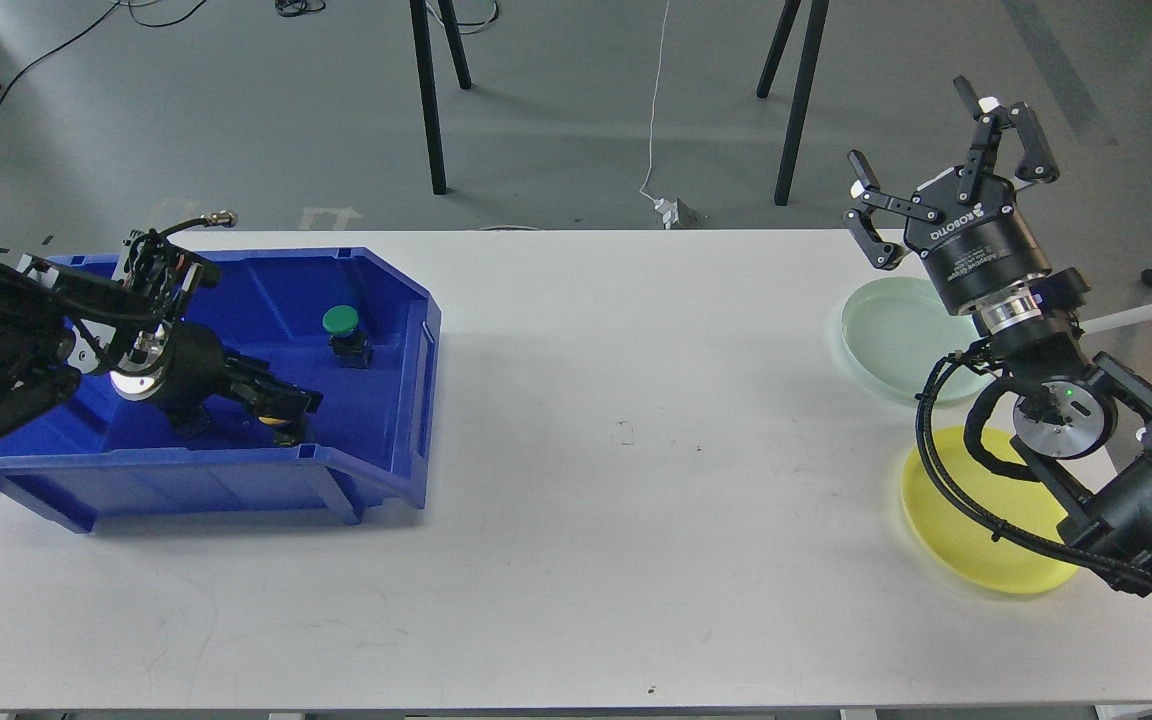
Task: Pass button and place on color plate
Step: 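Grasp the yellow-topped button with the left gripper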
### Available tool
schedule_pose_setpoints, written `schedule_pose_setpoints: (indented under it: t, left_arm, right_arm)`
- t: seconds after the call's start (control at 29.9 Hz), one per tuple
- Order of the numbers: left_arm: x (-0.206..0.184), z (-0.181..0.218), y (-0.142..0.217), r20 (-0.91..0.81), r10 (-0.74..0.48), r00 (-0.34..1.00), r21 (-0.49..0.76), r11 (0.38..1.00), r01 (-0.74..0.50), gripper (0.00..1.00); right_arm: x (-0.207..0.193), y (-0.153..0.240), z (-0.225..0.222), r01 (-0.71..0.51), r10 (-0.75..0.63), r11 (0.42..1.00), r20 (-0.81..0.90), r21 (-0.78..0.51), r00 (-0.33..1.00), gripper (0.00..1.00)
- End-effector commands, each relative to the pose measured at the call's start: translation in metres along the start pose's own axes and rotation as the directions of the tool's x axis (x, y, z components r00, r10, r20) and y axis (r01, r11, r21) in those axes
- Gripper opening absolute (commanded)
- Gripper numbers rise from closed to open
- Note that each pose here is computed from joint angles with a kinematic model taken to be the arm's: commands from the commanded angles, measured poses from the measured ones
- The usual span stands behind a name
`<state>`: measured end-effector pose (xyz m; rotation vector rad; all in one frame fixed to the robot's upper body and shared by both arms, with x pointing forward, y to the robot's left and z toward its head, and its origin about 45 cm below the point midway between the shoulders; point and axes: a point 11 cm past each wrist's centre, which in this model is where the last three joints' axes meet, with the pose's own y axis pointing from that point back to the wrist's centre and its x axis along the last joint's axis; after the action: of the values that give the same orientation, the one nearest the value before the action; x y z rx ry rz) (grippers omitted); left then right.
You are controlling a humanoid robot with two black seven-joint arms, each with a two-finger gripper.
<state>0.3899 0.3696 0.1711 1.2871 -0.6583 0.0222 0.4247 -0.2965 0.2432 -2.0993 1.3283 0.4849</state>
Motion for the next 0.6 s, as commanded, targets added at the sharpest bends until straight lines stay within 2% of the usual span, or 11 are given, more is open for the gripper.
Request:
schedule_pose_setpoints:
  t: [0.0,0.47,0.57]
  left_arm:
    - [-0.0091,-0.0050,-0.0029,-0.016,-0.012,1.000,0.011,1.000,0.012,0.85]
    - [-0.0125,-0.0084,-0.0032,-0.024,-0.015,1.000,0.019,1.000,0.016,0.79]
    - [-0.0117,-0.0084,-0.0029,-0.023,-0.014,1.000,0.019,1.000,0.015,0.69]
  right_arm:
    - [0.0001,0.0002,0.0002,0.000,0.000,1.000,0.000,0.000,1.000,0.99]
    - [0.0016,0.0015,-0.0006,-0.004,0.004,1.000,-0.002,0.000,1.000,0.99]
    - [0.0028,0.0028,-0.0008,-0.009,0.009,1.000,0.000,0.002,1.000,0.99]
